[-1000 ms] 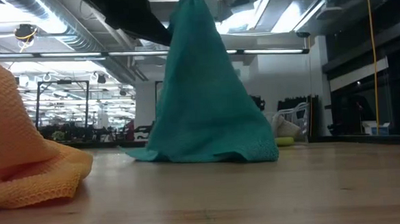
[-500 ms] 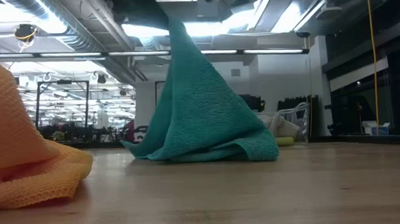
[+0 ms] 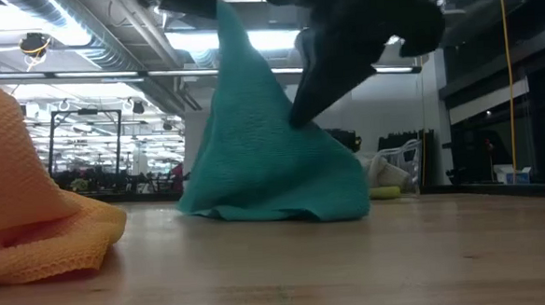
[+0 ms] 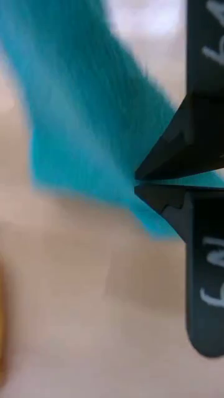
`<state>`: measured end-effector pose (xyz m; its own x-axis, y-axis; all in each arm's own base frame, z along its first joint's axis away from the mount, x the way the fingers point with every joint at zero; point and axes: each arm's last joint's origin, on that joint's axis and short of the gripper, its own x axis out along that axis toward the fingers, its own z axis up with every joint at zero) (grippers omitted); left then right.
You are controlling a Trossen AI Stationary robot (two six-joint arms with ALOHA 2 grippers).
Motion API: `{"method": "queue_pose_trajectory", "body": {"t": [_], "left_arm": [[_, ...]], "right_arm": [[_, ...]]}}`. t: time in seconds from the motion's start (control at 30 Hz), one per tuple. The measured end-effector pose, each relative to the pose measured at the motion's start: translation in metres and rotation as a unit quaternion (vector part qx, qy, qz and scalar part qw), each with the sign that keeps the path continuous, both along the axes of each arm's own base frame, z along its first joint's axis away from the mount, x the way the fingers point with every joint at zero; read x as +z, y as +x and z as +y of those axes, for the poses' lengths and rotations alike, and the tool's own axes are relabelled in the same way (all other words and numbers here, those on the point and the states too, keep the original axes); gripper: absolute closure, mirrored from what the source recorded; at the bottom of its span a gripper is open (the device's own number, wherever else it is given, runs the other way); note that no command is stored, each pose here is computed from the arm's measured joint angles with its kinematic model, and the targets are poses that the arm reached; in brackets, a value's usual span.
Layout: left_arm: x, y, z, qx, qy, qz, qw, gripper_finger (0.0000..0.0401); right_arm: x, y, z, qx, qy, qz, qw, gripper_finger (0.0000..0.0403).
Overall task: Fold microfiber towels
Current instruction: Fold the blue microfiber towel
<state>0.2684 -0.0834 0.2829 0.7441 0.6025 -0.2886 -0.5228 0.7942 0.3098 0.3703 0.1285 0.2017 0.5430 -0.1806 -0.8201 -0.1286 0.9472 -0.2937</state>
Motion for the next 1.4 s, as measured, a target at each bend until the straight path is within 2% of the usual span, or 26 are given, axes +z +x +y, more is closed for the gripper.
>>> {"method": "queue_pose_trajectory", "body": {"t": [0.13, 0.3, 0.43, 0.63, 0.77, 0.9, 1.0, 1.1, 1.3, 1.4], "left_arm": [[0.000, 0.000, 0.003, 0.017, 0.009, 0.000, 1.000, 0.0401], [-0.001, 0.001, 0.007, 0.025, 0.011, 0.004, 1.000, 0.0401], [-0.001, 0.001, 0.009, 0.028, 0.011, 0.004, 1.000, 0.0401], [-0.001, 0.002, 0.011, 0.031, 0.013, 0.006, 0.999, 0.0401], [-0.001, 0.002, 0.014, 0.035, 0.015, 0.008, 0.999, 0.0401], [-0.001, 0.003, 0.015, 0.034, 0.023, 0.014, 0.999, 0.0401], [-0.001, 0.002, 0.014, 0.033, 0.023, 0.014, 0.999, 0.0401], [-0.001, 0.002, 0.012, 0.029, 0.022, 0.014, 0.999, 0.0401], [-0.001, 0.001, 0.007, 0.020, 0.023, 0.014, 0.999, 0.0401], [-0.001, 0.000, 0.006, 0.019, 0.022, 0.013, 0.999, 0.0401]], "right_arm": [[-0.014, -0.002, 0.014, 0.038, 0.023, -0.047, 0.998, 0.0375], [-0.023, -0.003, 0.018, 0.034, 0.042, -0.090, 0.994, 0.0375], [-0.024, -0.001, 0.019, 0.023, 0.060, -0.116, 0.991, 0.0375], [-0.019, 0.005, 0.019, 0.055, 0.058, -0.152, 0.985, 0.0369], [-0.014, 0.012, 0.015, 0.049, 0.085, -0.179, 0.979, 0.0326], [-0.016, 0.017, 0.005, -0.002, 0.108, -0.191, 0.976, 0.0257], [-0.031, 0.021, -0.004, -0.043, 0.083, -0.176, 0.980, 0.0212], [-0.050, 0.023, -0.016, -0.083, 0.029, -0.149, 0.985, 0.0186], [-0.060, 0.011, -0.047, -0.174, -0.131, -0.088, 0.972, 0.0183], [-0.056, 0.008, -0.057, -0.188, -0.155, -0.074, 0.967, 0.0189]]}}
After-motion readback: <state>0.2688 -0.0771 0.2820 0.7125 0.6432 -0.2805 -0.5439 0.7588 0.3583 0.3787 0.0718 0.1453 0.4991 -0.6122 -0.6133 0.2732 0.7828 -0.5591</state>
